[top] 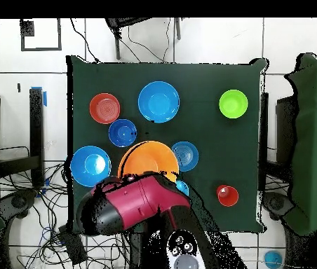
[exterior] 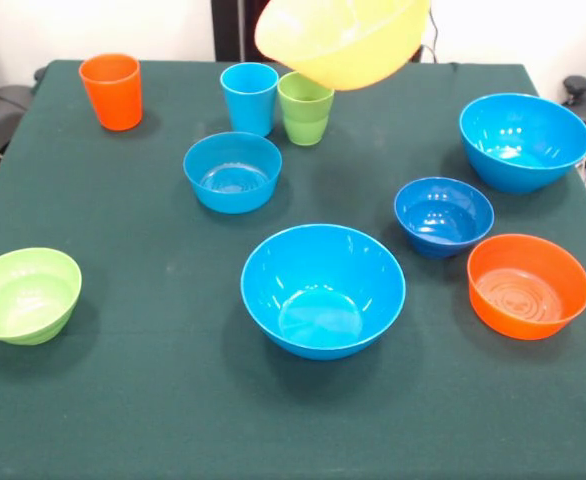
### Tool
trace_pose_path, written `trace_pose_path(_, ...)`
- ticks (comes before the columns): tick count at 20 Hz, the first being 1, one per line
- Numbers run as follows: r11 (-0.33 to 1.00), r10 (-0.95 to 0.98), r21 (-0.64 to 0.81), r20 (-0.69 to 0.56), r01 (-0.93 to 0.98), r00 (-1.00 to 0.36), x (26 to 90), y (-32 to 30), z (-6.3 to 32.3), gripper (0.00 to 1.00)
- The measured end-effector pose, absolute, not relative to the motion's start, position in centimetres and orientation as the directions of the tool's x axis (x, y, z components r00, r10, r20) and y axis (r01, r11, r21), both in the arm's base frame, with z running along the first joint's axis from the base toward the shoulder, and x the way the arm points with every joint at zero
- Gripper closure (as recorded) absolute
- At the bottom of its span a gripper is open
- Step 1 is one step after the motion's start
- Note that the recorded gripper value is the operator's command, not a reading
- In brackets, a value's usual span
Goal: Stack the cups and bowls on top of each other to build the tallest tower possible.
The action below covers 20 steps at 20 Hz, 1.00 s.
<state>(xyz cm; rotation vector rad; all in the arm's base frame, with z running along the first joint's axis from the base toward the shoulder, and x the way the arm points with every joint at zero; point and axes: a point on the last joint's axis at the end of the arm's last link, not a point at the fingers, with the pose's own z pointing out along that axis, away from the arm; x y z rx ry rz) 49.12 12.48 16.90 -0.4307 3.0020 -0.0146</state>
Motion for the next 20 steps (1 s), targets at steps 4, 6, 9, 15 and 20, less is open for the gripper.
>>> trace_pose_path(4, 0.958, -0.286, -0.032, -0.119, -0.284, -0.951, 47.0, 12.7, 16.6, 1.00)
trace_pose_path(6, 0.959, -0.284, -0.034, -0.131, -0.283, -0.950, 45.7, 12.8, 16.4, 1.00)
trace_pose_path(9, 0.961, -0.277, -0.032, -0.148, -0.275, -0.949, 44.0, 12.9, 16.1, 1.00)
trace_pose_path(15, 0.968, -0.252, -0.032, -0.156, -0.251, -0.955, 41.8, 12.4, 15.6, 1.00)
trace_pose_path(20, 0.971, -0.239, -0.032, -0.156, -0.237, -0.958, 42.3, 12.0, 15.4, 1.00)
